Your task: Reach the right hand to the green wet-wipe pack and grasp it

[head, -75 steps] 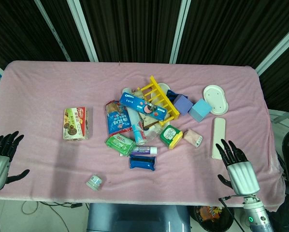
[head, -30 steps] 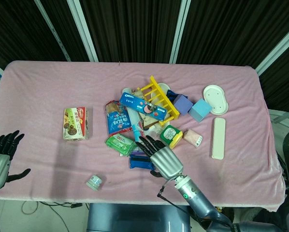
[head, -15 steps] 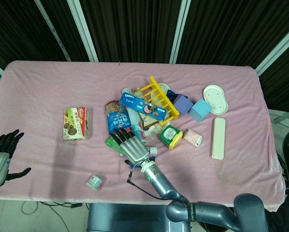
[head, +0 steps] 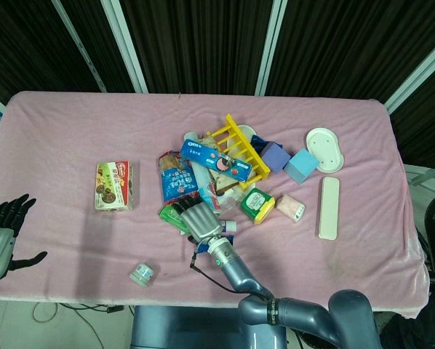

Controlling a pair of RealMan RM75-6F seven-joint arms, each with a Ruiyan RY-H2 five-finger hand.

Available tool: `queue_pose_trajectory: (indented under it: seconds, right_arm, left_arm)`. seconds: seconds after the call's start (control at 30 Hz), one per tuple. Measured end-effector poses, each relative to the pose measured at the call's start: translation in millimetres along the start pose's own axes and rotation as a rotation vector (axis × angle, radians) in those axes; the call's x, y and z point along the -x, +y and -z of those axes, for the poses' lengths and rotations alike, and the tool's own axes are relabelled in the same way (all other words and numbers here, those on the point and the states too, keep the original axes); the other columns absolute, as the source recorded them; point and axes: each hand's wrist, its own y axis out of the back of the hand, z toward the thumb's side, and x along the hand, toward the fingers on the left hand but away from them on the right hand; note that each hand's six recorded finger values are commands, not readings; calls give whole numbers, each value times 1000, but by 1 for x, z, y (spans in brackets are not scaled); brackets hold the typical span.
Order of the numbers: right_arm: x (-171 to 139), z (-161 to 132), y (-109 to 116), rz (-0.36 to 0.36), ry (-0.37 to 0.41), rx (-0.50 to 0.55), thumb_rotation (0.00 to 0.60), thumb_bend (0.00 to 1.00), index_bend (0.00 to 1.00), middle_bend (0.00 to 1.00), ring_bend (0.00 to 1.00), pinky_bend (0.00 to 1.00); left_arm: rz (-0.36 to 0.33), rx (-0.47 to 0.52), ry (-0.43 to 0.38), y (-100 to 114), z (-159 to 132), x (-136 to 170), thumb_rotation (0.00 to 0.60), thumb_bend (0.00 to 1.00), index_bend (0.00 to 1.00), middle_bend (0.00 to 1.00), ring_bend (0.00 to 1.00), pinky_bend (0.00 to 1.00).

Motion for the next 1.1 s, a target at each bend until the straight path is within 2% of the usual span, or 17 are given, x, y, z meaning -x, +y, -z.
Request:
queue_pose_trajectory:
  seconds: [0.07, 0.13, 0.3, 0.47, 0.6, 0.83, 0.97, 1.1]
  right_arm:
    - [-2, 2, -3, -6, -6, 12, 600, 521, 642, 590, 562, 656]
    - [-4, 0, 0, 5, 1, 36, 600, 552, 714, 650, 626, 696]
    - [-12, -13, 21, 70, 56, 100, 600, 558, 745, 671, 646, 710]
    - [-25, -24, 56, 164, 117, 173, 600, 559, 754, 680, 654, 732]
    - [-39, -22, 87, 241, 138, 234, 600, 559, 754, 680, 654, 732]
    - [-77, 16, 132, 337, 86, 329, 600, 559, 754, 679, 653, 732]
    - [-109, 47, 145, 363, 23, 381, 600, 559, 754, 678, 653, 732]
    - [-149, 79, 145, 356, -47, 410, 600, 559, 754, 678, 653, 732]
  left_arm:
    - [-1, 1, 0, 0, 0, 0, 600, 0, 0, 0, 0, 0]
    - [0, 2, -1, 0, 0, 0, 600, 0, 0, 0, 0, 0]
    - [-2, -1, -1, 0, -1, 0, 600, 0, 0, 0, 0, 0]
    - [-13, -5, -1, 0, -2, 1, 600, 0, 0, 0, 0, 0]
    - [-22, -9, -4, 1, -3, 2, 600, 0, 0, 0, 0, 0]
    - [-38, -19, -16, 2, -5, 3, 600, 0, 0, 0, 0, 0]
    - [-50, -25, -23, 3, -5, 5, 600, 0, 0, 0, 0, 0]
    - [-57, -36, -27, 3, -6, 5, 600, 0, 0, 0, 0, 0]
